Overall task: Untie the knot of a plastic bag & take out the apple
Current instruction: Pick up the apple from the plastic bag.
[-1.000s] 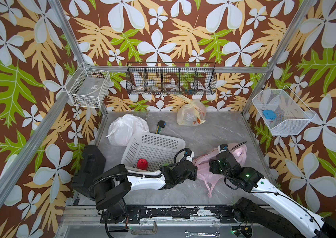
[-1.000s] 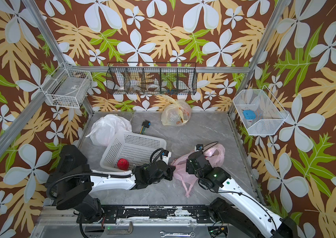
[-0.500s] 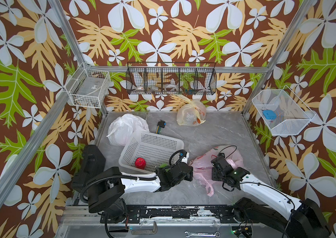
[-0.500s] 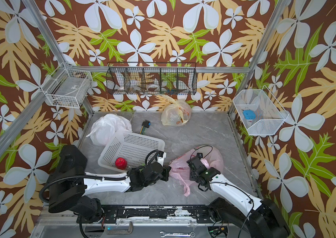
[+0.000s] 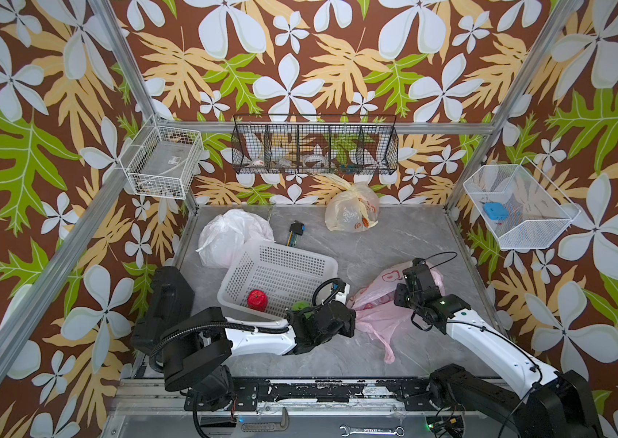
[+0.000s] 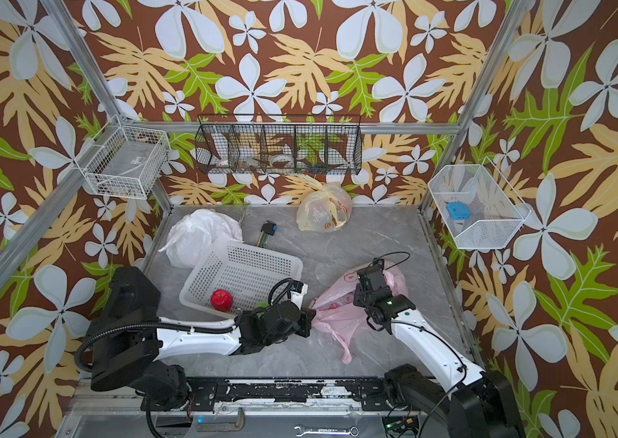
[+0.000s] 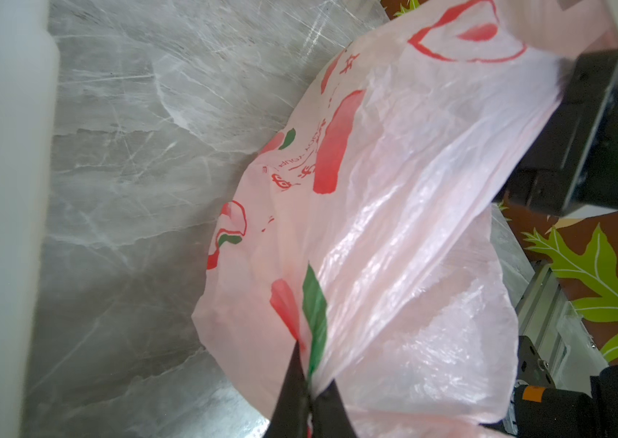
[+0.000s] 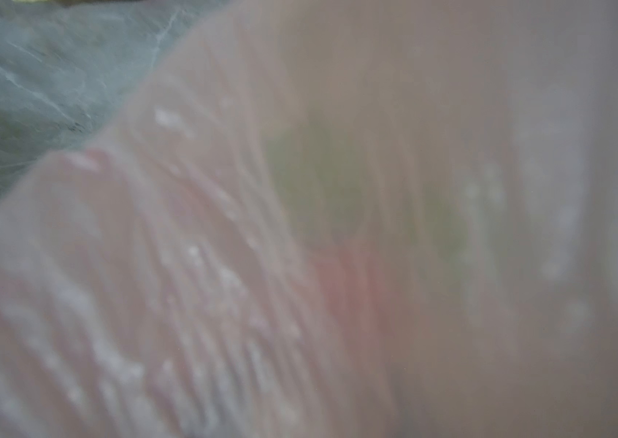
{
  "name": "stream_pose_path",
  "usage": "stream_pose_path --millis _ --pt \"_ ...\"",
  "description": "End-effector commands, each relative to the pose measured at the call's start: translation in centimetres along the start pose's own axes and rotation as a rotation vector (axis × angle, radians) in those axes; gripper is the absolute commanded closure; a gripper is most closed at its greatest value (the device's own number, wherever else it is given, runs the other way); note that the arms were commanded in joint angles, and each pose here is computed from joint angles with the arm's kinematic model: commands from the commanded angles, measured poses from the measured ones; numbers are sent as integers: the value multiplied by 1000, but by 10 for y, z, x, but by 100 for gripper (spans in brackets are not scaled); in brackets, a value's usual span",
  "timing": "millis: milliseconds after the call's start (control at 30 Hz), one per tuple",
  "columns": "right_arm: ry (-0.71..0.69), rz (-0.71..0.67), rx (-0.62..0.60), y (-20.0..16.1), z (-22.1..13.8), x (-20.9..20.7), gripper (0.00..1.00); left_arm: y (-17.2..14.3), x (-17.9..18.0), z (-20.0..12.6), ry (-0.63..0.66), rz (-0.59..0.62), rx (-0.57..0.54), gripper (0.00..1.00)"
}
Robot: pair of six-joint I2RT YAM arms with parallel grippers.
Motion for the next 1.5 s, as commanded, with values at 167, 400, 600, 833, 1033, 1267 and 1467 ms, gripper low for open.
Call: stream_pose_path --millis 167,400,600,833,1033,1267,1467 --pt "-139 18 -40 25 6 -26 24 -1 1 -3 -8 -8 -11 100" --pt "8 -2 -7 14 41 -4 43 -9 -3 7 -28 -6 23 100" --pt "44 -16 105 -21 62 2 27 -15 0 11 -24 -9 35 100" --pt "69 -43 131 -27 69 7 25 -19 -2 18 -28 -8 52 100" --pt "127 -56 107 -6 57 21 46 -20 -2 21 -25 -8 58 100" --pt "172 -94 14 26 22 39 45 -23 -4 25 -26 -5 71 100" --pt "262 -135 10 24 6 58 42 -23 -5 29 -27 -3 75 100"
Point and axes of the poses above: each gripper's point midway between its finger pads, its own z axis out along the fingers, its own x axis along the line the jaws close on, y = z × x, the point moved 1 cm from there along -z, back along the fingers, and after that the axes turned 6 degrees about -z, right-handed, at the moved point
